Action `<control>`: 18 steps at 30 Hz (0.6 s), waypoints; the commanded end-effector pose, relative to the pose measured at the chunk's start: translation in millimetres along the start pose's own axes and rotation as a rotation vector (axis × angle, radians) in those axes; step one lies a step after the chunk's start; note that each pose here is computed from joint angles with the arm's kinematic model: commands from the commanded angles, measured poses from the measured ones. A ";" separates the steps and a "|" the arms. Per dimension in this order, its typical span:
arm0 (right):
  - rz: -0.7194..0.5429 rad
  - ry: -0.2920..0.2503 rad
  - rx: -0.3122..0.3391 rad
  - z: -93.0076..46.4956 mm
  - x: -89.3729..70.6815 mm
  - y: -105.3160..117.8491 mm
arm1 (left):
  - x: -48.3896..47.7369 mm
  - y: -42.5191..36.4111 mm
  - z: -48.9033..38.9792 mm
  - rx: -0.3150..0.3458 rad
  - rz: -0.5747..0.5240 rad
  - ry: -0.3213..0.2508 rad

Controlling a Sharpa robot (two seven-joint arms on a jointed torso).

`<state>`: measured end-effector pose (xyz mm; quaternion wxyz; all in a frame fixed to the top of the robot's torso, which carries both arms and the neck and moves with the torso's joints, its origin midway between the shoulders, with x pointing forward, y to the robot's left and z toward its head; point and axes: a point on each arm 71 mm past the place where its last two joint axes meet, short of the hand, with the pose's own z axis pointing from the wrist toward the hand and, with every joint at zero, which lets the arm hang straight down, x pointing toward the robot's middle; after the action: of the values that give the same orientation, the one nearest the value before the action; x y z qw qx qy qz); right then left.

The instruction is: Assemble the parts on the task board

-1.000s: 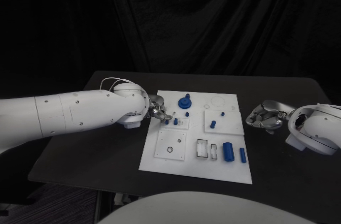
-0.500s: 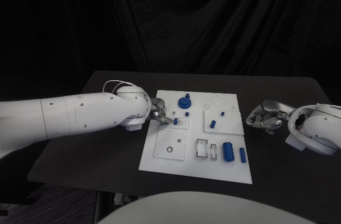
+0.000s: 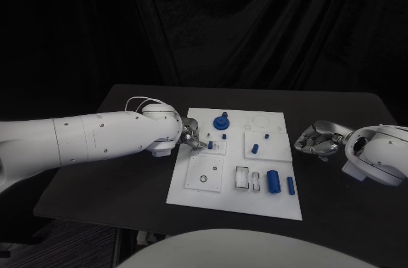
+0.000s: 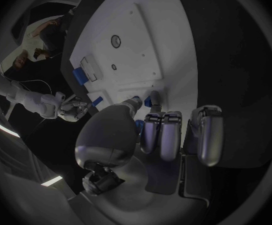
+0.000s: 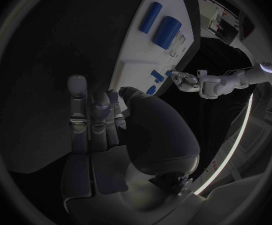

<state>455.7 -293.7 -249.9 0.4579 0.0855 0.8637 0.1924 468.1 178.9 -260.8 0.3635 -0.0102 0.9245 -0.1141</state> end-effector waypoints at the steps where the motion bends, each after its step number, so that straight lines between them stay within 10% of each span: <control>1: -0.008 0.019 0.018 -0.2 2.5 -1.4 | 0.4 -1.3 1.1 0.000 -0.002 -0.002; 18: -0.010 0.027 0.022 -0.6 3.1 -1.9 | 2.3 -3.6 5.6 0.024 0.004 0.012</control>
<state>455.0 -293.7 -250.8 0.4518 0.0839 0.8675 0.1903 472.3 177.0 -262.4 0.3653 -0.0107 0.9238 -0.1140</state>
